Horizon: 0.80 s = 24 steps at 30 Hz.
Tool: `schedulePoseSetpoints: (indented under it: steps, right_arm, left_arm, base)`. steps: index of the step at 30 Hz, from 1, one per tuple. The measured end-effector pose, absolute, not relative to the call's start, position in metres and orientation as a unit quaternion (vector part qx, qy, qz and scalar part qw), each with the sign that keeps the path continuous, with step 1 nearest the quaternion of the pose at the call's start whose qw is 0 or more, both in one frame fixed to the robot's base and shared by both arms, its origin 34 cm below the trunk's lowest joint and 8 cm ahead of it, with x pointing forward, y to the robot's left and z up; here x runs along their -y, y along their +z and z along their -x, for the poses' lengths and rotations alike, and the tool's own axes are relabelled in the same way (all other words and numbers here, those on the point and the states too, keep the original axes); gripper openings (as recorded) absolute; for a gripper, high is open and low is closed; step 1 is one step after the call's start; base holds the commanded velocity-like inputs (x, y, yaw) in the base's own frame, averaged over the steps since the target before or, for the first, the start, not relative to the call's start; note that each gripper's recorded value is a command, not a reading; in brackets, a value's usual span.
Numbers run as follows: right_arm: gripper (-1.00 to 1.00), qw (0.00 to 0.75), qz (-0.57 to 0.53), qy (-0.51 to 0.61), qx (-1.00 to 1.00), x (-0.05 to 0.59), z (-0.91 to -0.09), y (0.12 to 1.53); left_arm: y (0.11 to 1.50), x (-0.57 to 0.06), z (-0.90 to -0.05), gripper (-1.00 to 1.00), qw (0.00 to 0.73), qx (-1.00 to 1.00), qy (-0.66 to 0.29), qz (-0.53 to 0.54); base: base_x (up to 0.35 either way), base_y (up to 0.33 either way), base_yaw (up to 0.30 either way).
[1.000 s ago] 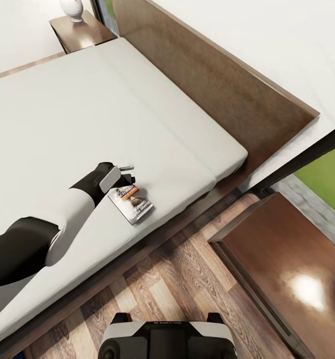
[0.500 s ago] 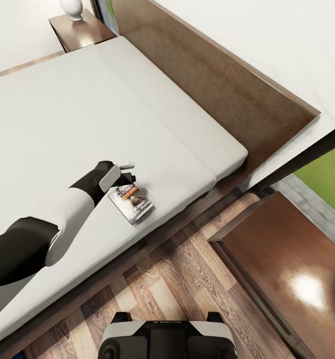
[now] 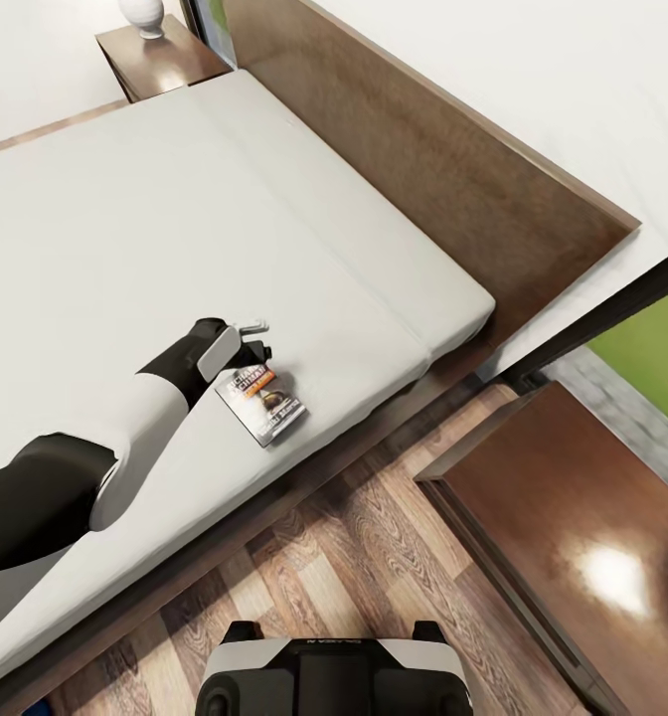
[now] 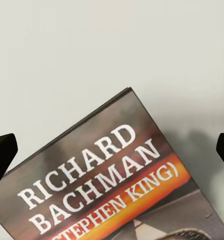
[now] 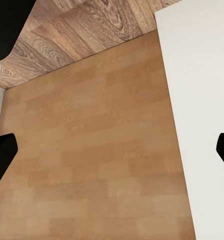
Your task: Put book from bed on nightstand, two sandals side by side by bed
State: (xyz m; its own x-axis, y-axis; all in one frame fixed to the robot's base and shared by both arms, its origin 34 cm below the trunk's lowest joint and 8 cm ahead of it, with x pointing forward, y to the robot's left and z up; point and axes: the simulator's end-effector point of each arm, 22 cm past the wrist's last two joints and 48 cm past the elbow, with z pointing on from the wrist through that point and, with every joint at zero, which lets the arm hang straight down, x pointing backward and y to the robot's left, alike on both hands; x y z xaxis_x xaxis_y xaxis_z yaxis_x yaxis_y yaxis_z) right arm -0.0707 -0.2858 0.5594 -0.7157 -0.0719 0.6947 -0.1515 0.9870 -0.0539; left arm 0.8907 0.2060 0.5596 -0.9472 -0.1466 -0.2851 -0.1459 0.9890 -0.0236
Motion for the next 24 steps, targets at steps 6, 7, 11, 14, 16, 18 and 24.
schedulePoseSetpoints:
  steps: [6, 7, 11, 14, 16, 18, 24]
  right_arm:
    - [1.00, 0.372, -0.060, 0.053, 0.925, 0.2858, 0.0707, 0.5594]
    - [1.00, 0.372, -0.060, 0.053, 0.925, 0.2858, 0.0707, 0.5594]
    - [1.00, 0.372, -0.061, 0.053, 0.925, 0.2858, 0.0707, 0.5594]
    - [1.00, 0.372, -0.061, 0.053, 0.925, 0.2858, 0.0707, 0.5594]
    - [1.00, 0.372, -0.061, 0.053, 0.925, 0.2858, 0.0707, 0.5594]
    - [1.00, 0.372, -0.061, 0.053, 0.925, 0.2858, 0.0707, 0.5594]
    - [1.00, 0.372, -0.061, 0.053, 0.925, 0.2858, 0.0708, 0.5594]
  left_arm:
    - [0.5605, -0.2060, -0.8919, 1.00, 0.146, -0.986, -0.002, 0.074]
    - [0.5605, -0.2060, -0.8919, 1.00, 0.146, -0.986, -0.002, 0.074]
    - [0.5606, -0.2060, -0.8922, 1.00, 0.147, -0.986, -0.002, 0.074]
    - [0.5608, -0.2067, -0.8926, 1.00, 0.148, -0.986, -0.001, 0.075]
    - [0.5609, -0.2069, -0.8929, 1.00, 0.148, -0.986, -0.001, 0.075]
    - [0.5609, -0.2071, -0.8932, 1.00, 0.149, -0.986, -0.001, 0.075]
    - [0.5607, -0.2071, -0.8932, 1.00, 0.149, -0.986, -0.001, 0.075]
  base:
    - [0.000, 0.000, 0.000]
    - [0.000, 0.000, 0.000]
    - [0.000, 0.000, 0.000]
    - [0.000, 0.000, 0.000]
    - [0.000, 0.000, 0.000]
    - [0.000, 0.000, 0.000]
    - [0.000, 0.000, 0.000]
